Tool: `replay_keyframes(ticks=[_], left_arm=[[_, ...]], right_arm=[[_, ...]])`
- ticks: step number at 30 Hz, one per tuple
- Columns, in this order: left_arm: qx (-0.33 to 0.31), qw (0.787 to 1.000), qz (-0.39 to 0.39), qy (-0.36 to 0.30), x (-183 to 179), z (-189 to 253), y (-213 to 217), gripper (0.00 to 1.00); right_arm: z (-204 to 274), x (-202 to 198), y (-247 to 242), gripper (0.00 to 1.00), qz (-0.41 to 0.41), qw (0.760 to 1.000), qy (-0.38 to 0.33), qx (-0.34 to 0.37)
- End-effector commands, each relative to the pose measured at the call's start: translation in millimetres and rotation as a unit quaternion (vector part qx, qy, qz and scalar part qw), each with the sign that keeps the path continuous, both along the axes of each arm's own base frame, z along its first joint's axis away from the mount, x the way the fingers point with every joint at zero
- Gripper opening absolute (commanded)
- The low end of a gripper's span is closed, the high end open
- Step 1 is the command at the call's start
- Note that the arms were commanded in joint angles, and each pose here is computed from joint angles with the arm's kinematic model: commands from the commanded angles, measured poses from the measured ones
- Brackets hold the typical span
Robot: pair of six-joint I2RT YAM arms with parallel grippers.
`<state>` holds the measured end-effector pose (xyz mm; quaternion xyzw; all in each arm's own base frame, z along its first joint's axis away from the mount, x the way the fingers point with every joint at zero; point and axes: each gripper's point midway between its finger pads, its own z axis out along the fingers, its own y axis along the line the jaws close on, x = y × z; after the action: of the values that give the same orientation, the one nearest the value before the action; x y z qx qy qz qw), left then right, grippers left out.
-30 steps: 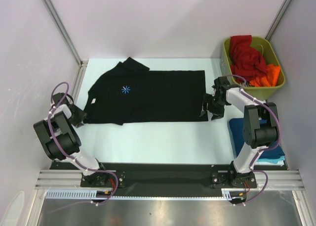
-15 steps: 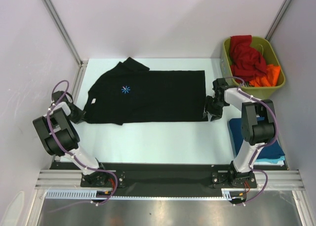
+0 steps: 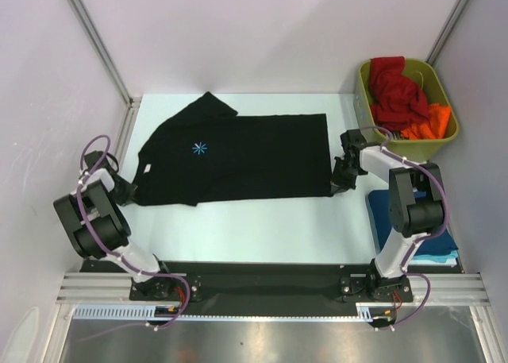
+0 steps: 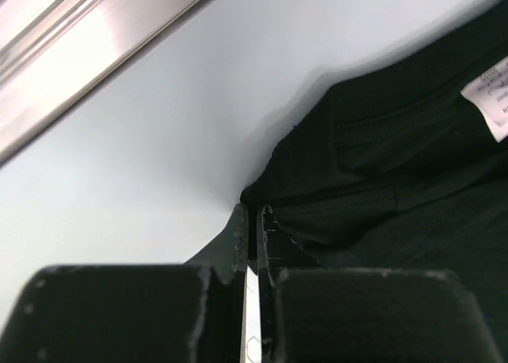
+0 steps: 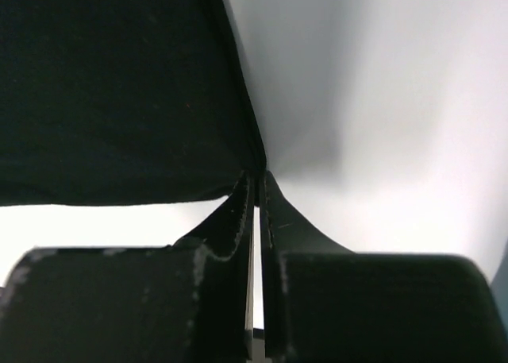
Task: Fold and stack the t-shirts
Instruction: Fold the tshirt
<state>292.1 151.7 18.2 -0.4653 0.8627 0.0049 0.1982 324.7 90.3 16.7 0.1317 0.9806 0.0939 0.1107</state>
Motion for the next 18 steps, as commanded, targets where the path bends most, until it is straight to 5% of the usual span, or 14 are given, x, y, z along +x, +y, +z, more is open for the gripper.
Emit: replay_keyframes(ticks=[1, 2, 3, 4, 5, 6, 11, 14, 18], left_arm=[[0.018, 0.994, 0.079, 0.067, -58, -7, 7, 0.0], [0.013, 0.993, 0.095, 0.068, -63, -9, 6, 0.0], [-0.001, 0.988, 0.126, 0.085, -79, -11, 2, 0.43], [-0.001, 0.988, 0.127, 0.084, -79, -10, 3, 0.43], [0.006, 0.988, 0.131, 0.088, -81, -7, 4, 0.52], [0.013, 0.988, 0.136, 0.076, -81, 3, 5, 0.62], [0.051, 0.991, 0.123, 0.005, -63, 53, 12, 0.66], [0.042, 0.996, 0.051, -0.062, -30, 77, -8, 0.61], [0.019, 0.994, -0.064, -0.091, 6, 80, -51, 0.59]], right_arm=[[-16, -51, -21, 0.0, -0.017, 0.996, 0.067, -0.056], [-16, -54, -20, 0.0, -0.015, 0.996, 0.068, -0.055], [-7, -55, -18, 0.24, 0.006, 0.996, 0.062, -0.06], [0, -48, -16, 0.24, 0.006, 0.997, 0.048, -0.057], [7, -44, -12, 0.41, 0.017, 0.997, 0.037, -0.06], [14, -42, -10, 0.45, 0.025, 0.997, 0.029, -0.063], [79, 2, 43, 0.71, 0.085, 0.993, -0.083, -0.02], [116, 33, 126, 0.74, 0.149, 0.97, -0.158, 0.107], [121, 40, 229, 0.73, 0.178, 0.938, -0.16, 0.252]])
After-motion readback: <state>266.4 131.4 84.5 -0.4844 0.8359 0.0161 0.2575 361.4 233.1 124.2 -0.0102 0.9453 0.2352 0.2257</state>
